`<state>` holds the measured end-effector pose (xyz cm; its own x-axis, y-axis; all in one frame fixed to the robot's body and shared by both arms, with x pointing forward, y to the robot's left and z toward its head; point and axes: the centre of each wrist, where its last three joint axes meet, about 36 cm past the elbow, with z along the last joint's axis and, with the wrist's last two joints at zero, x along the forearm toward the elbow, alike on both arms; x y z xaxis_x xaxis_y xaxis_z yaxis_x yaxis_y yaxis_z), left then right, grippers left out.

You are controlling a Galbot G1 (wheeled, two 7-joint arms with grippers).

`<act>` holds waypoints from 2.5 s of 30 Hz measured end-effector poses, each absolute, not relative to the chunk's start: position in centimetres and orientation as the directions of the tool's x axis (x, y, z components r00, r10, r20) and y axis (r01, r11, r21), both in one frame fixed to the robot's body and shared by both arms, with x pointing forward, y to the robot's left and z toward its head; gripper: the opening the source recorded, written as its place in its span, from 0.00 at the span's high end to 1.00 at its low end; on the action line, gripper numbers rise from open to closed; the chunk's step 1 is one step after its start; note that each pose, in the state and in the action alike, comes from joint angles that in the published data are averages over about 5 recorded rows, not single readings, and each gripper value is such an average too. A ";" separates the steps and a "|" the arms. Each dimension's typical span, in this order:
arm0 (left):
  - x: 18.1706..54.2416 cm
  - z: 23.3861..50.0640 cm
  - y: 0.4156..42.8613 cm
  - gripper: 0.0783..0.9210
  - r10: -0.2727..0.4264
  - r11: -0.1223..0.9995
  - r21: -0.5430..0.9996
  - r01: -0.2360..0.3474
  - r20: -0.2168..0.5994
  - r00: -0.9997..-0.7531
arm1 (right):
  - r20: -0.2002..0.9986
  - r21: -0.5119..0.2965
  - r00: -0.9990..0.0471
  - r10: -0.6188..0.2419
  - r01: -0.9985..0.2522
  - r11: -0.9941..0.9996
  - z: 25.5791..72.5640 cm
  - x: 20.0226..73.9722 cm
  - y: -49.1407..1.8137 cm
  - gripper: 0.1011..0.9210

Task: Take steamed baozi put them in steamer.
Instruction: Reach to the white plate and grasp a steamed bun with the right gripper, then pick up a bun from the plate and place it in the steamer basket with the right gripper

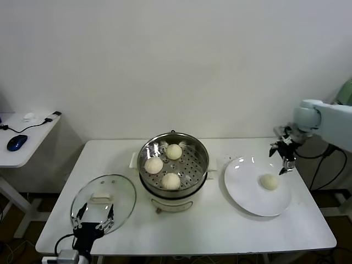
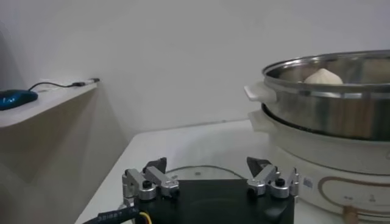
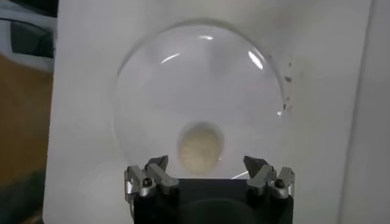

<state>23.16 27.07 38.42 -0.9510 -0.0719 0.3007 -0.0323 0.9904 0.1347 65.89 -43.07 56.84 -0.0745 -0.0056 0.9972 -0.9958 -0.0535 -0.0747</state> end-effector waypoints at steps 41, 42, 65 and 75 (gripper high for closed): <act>22.8 37.9 27.1 0.12 -0.079 0.988 0.149 -0.035 0.302 -0.950 | 0.994 -0.103 -0.104 -0.031 -0.994 0.030 46.3 65.7 -45.2 0.44; 22.8 38.0 27.1 0.12 -0.078 0.988 0.149 -0.035 0.301 -0.951 | 0.994 -0.104 -0.105 -0.032 -0.994 0.031 46.5 65.7 -45.2 0.45; 23.5 39.3 26.1 0.12 -0.038 0.990 0.138 0.000 0.277 -0.960 | 0.931 -0.252 -0.221 -0.291 -0.965 -0.072 73.2 67.3 -24.8 0.47; 23.3 39.4 26.1 0.12 -0.036 0.991 0.135 0.001 0.270 -0.962 | 0.944 -0.228 -0.196 -0.267 -0.969 -0.094 70.3 64.4 -16.0 0.47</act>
